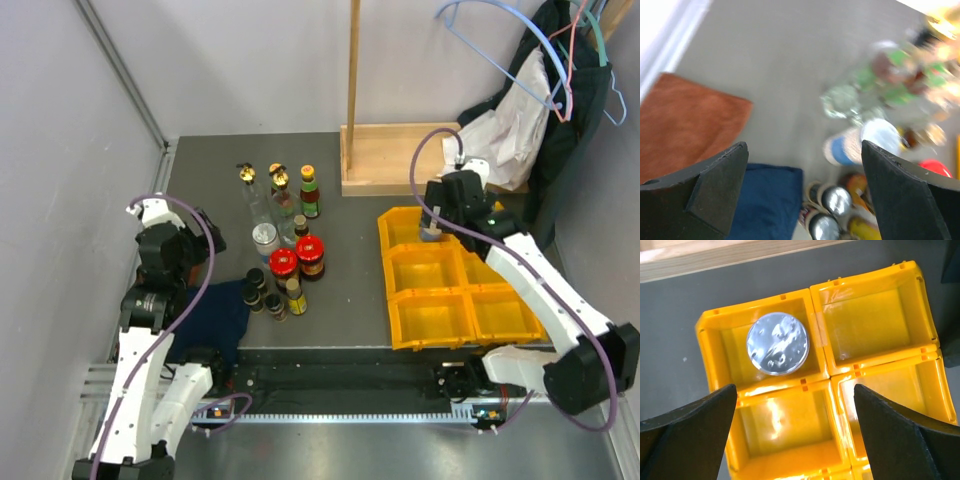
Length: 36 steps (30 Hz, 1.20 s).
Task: Organize the condiment bottles
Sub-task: Place the bottle in the storage box, then pick up the bottle from the center of the board.
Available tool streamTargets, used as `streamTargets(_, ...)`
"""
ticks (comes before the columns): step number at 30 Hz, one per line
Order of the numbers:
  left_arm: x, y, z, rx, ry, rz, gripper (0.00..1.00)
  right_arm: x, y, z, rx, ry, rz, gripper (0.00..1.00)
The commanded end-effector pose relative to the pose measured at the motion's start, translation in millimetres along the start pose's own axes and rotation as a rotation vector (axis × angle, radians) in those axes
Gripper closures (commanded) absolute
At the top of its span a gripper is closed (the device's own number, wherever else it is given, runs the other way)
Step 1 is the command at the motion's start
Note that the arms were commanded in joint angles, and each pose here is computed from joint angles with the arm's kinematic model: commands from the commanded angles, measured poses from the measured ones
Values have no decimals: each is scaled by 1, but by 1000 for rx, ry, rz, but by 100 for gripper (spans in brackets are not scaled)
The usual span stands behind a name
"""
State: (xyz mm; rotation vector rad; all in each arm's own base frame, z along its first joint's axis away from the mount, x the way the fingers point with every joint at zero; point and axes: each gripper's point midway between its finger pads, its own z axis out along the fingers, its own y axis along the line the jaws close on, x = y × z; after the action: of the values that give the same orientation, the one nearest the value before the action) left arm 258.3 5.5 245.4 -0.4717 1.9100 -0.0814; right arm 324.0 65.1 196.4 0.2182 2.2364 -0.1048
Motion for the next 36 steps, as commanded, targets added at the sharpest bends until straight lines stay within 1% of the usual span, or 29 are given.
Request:
streamTargets(1,2,-56,-19,338,44,76,1,-1,-2,-36,-106,-25,35,1)
streamTargets(4,22,-80,-23,501,134,102,1,-1,0,-55,-177,-56,56,1)
streamTargets(8,42,-89,-12,542,237,99,1,1,4,-71,-243,-57,65,1)
streamTargets(10,48,-90,-5,545,264,88,1,3,9,-77,-286,-51,70,1)
streamTargets(12,48,-95,-2,565,266,79,1,6,14,-79,-323,-40,71,1)
streamTargets(16,55,-104,8,587,314,56,1,9,18,-82,-355,-43,79,1)
streamTargets(23,65,-115,30,535,344,85,1,13,19,-80,-362,-42,85,1)
streamTargets(25,73,-113,40,457,355,119,1,15,19,-79,-361,-38,81,1)
streamTargets(27,79,-114,44,417,366,150,2,17,18,-77,-357,-38,82,1)
streamTargets(28,81,-107,52,351,364,165,2,18,18,-77,-356,-37,81,1)
streamTargets(33,89,-116,57,343,378,190,3,23,15,-76,-349,-35,81,1)
streamTargets(36,86,-112,65,283,356,197,5,23,14,-77,-349,-39,84,1)
